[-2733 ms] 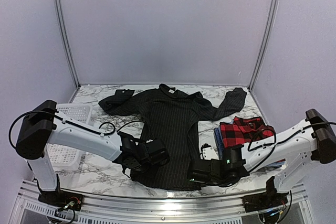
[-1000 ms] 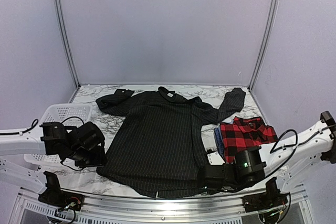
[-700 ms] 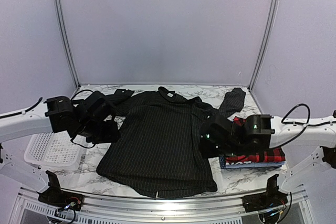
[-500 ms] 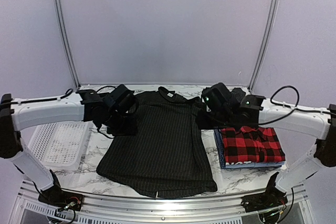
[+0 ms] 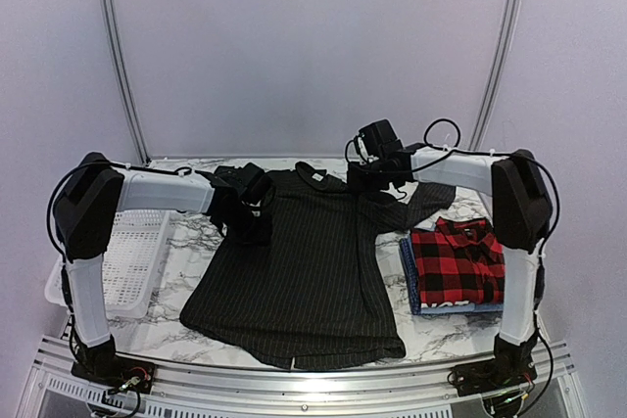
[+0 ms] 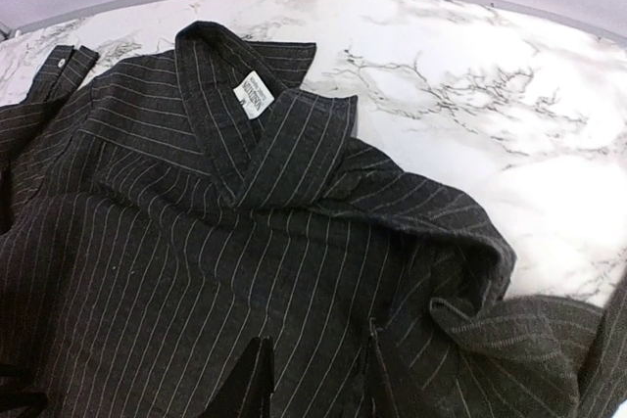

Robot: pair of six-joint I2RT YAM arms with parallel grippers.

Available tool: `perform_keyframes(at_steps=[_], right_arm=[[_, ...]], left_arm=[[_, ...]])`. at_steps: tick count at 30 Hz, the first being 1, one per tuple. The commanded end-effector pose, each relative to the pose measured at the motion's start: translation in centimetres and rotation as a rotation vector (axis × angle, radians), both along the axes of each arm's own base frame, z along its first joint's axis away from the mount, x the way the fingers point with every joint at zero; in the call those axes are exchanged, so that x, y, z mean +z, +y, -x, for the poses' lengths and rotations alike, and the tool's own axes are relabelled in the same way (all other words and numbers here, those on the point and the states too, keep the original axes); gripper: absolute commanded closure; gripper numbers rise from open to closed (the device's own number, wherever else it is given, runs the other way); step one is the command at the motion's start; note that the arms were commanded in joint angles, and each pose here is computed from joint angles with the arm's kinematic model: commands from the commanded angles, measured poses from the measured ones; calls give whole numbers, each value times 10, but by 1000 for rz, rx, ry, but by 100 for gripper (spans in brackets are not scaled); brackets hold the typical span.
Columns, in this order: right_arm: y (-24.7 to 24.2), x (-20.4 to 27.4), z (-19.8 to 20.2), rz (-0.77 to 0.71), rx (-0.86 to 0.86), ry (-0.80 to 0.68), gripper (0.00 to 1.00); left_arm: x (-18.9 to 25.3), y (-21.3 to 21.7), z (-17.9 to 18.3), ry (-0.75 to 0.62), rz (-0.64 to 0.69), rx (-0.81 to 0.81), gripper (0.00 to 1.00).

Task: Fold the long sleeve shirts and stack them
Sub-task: Smooth out the flattened shirt at the center of the board.

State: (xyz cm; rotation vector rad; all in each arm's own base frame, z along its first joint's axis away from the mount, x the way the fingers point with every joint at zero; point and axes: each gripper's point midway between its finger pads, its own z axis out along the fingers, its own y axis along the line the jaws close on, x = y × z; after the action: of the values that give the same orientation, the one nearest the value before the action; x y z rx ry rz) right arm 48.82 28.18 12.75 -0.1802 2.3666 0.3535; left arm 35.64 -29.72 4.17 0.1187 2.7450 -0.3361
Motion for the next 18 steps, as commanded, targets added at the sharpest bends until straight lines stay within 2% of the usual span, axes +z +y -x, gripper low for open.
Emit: perform_keyframes(at_steps=[1, 7, 15, 18], right_arm=[[14, -11, -24, -1, 63, -3, 73], [15, -54, -39, 22, 59, 50, 75], [9, -83, -54, 58, 45, 78, 76], [6, -78, -68, 48, 34, 59, 76]], left_arm=[[-16, 2, 5, 11, -18, -30, 65], [-40, 30, 34, 78, -63, 22, 66], [-44, 56, 69, 119, -58, 83, 66], [-45, 58, 76, 127, -58, 83, 66]])
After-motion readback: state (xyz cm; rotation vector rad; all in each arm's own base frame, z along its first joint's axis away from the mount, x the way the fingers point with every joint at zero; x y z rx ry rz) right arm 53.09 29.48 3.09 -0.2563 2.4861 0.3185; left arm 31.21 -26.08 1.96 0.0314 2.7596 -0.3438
